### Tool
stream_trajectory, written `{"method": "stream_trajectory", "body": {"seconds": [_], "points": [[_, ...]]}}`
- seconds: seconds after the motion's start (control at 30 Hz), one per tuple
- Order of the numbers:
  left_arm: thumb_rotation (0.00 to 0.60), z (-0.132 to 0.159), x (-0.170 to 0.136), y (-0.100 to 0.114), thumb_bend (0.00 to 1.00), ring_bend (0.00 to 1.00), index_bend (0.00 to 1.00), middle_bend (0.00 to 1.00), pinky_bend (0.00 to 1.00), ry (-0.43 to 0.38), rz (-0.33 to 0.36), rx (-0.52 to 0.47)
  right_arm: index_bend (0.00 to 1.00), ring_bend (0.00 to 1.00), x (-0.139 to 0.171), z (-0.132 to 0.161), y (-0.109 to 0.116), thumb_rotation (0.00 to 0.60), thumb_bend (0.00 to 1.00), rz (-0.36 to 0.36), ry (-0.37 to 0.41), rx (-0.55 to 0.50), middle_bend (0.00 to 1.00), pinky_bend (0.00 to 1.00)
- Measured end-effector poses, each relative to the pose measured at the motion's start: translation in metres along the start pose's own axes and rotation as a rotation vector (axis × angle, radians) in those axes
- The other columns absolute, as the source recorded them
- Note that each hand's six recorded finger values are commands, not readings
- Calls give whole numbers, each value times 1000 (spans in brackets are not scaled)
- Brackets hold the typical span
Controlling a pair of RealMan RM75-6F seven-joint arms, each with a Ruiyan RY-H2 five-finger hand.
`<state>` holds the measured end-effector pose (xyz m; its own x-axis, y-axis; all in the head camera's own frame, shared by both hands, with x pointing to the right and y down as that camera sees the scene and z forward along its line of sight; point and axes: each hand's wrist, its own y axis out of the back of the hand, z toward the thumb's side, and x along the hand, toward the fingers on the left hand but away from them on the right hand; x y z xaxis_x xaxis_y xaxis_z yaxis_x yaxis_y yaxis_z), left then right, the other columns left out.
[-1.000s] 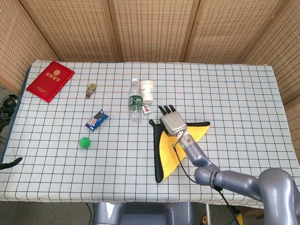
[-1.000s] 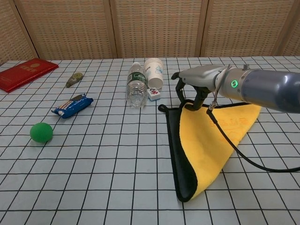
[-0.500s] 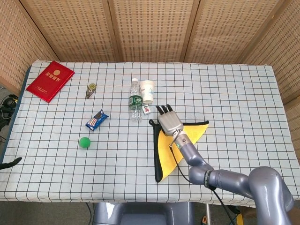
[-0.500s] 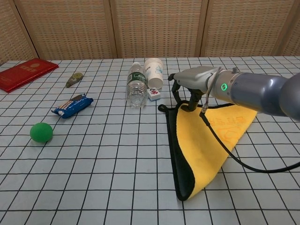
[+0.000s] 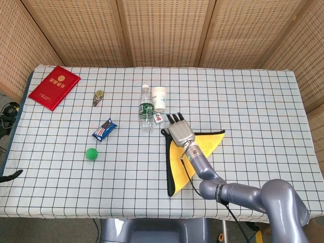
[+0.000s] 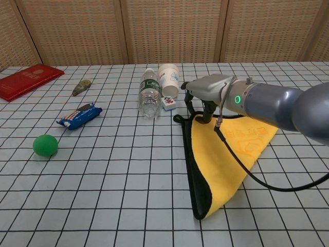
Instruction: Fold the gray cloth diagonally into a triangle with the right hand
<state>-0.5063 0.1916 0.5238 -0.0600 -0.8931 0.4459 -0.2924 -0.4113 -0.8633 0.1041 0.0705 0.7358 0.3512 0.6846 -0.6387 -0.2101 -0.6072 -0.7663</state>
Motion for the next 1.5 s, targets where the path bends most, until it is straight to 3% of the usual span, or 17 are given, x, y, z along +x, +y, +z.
{"method": "stream_trajectory", "body": {"seconds": [0.07, 0.13, 0.5, 0.7, 0.87, 1.07, 1.27, 1.5], "points": [[600, -1, 0, 1, 0, 0, 0, 0, 0, 2, 2, 0, 209, 0, 0, 1, 2, 600, 157, -16, -3, -8, 20, 0], [600, -1, 0, 1, 0, 0, 0, 0, 0, 2, 2, -1, 189, 0, -1, 1, 4, 600, 115, -28, -4, -13, 20, 0], [600, 0, -1, 1, 0, 0, 0, 0, 0, -4, 4, -1, 183, 0, 5, 0, 26, 600, 14, -102, 10, -35, 24, 0], [600, 3, -1, 0, 0, 0, 0, 0, 0, -16, 1, -2, 183, 0, 25, -15, 47, 600, 0, -152, 26, -76, 20, 0], [600, 8, -3, -1, 0, 0, 0, 0, 0, -37, -1, -1, 180, 0, 63, -56, 69, 600, 0, -222, 31, -102, 10, 0], [600, 13, -6, -2, 0, 0, 0, 0, 0, -60, 5, 4, 172, 0, 113, -107, 76, 600, 0, -292, 30, -123, 4, 0], [600, 17, -9, -3, 0, 0, 0, 0, 0, -76, 11, 9, 157, 0, 164, -145, 65, 600, 0, -334, 17, -157, 0, 0], [600, 24, -17, -3, 0, 0, 0, 0, 0, -107, 32, 19, 130, 0, 241, -191, 39, 600, 0, -371, -113, -219, 0, 0]]}}
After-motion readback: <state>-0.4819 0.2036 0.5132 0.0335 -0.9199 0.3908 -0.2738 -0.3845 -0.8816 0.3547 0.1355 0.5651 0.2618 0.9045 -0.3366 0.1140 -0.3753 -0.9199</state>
